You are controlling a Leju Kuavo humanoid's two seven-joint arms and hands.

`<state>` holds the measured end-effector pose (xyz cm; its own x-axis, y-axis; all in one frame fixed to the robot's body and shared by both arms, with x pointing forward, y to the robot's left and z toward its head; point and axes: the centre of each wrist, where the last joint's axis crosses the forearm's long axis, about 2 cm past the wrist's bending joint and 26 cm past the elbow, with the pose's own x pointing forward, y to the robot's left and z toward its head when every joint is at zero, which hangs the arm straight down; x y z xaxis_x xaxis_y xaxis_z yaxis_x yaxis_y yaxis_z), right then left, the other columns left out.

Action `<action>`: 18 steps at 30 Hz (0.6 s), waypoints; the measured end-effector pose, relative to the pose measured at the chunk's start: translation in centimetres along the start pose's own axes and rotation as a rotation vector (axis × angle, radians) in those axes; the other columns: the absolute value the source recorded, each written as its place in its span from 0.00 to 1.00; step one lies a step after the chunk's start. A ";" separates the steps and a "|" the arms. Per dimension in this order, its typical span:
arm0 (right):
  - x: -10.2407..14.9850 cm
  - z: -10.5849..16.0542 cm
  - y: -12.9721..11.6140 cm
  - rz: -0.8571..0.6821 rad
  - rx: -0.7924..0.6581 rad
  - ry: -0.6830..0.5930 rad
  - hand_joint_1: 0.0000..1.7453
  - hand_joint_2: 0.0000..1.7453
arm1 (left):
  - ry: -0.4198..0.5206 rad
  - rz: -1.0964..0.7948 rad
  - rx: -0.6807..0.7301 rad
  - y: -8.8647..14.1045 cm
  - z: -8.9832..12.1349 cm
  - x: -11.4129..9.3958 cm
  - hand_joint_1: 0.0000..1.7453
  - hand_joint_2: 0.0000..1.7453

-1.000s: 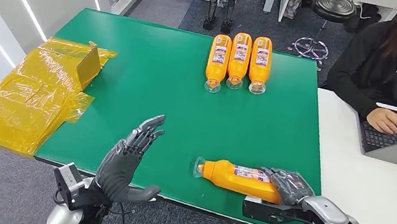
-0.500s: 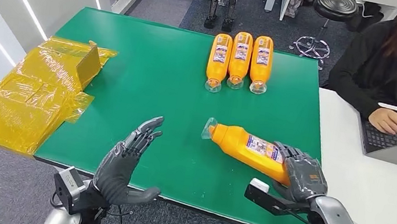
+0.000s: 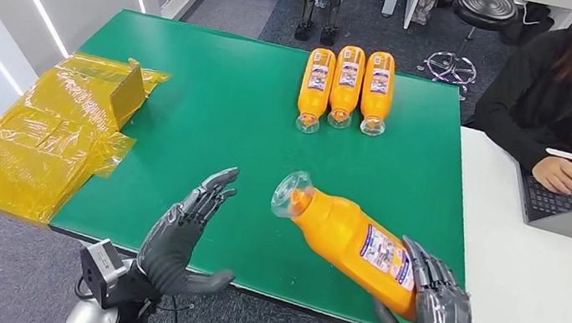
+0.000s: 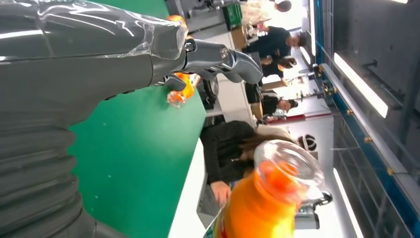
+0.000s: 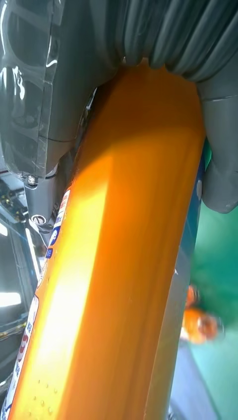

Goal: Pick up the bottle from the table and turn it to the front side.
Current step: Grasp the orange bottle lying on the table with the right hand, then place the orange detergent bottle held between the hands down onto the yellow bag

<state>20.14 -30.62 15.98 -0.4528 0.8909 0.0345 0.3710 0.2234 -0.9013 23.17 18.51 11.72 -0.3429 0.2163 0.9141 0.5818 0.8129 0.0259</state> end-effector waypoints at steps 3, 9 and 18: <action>1.7 0.5 0.3 -0.039 -0.028 -0.002 1.00 1.00 | -0.022 0.092 -0.032 -0.2 -0.6 0.2 0.00 1.00; 4.2 0.1 1.1 -0.120 -0.031 -0.026 1.00 1.00 | -0.074 0.335 -0.124 -1.4 -1.3 0.4 0.00 1.00; 7.0 -2.2 2.2 -0.209 -0.022 -0.078 1.00 1.00 | -0.079 0.444 -0.236 -2.8 -2.9 1.0 0.00 1.00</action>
<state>19.53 -23.02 15.16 -0.5825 0.7914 0.1857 0.2794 0.4094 -0.8685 23.36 14.87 13.74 -0.0742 0.5611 0.8244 0.8318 0.4908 -0.2591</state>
